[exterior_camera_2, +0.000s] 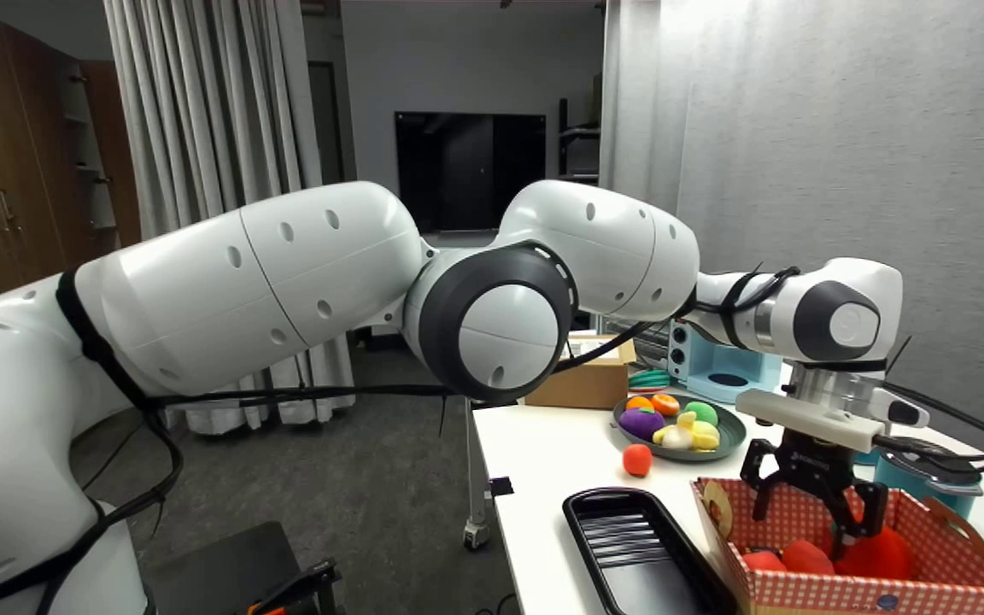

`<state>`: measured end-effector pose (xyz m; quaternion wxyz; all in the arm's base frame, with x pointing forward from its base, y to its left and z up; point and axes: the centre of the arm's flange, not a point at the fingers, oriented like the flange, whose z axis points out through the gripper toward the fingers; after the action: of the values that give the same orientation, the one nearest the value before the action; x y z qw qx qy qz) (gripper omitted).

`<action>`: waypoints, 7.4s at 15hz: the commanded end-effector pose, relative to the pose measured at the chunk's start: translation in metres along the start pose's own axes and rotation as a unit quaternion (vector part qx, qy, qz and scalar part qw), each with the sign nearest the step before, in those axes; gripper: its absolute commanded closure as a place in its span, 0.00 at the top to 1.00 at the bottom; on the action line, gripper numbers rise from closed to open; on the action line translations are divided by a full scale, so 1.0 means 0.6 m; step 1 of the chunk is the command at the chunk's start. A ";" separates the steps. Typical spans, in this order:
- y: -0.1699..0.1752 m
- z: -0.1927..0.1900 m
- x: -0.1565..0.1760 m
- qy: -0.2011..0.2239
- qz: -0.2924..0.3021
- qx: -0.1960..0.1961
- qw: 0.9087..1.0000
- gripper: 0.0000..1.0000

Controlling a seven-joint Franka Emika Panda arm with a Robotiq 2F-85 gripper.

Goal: Move the box to the left

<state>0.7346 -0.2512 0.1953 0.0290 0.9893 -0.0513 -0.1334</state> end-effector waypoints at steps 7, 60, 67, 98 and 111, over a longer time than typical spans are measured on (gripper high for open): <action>-0.113 -0.080 0.026 0.026 -0.034 -0.009 0.999 0.16; -0.390 -0.058 -0.064 -0.001 -0.083 0.042 0.996 0.00; -0.430 -0.044 -0.139 -0.044 -0.105 0.061 0.992 0.00; -0.445 -0.203 -0.301 -0.016 -0.080 -0.004 0.997 0.65; -0.402 -0.322 -0.456 0.080 -0.006 -0.167 0.983 1.00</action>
<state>0.5819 0.0342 0.4128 0.1646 0.9824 0.0094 -0.0878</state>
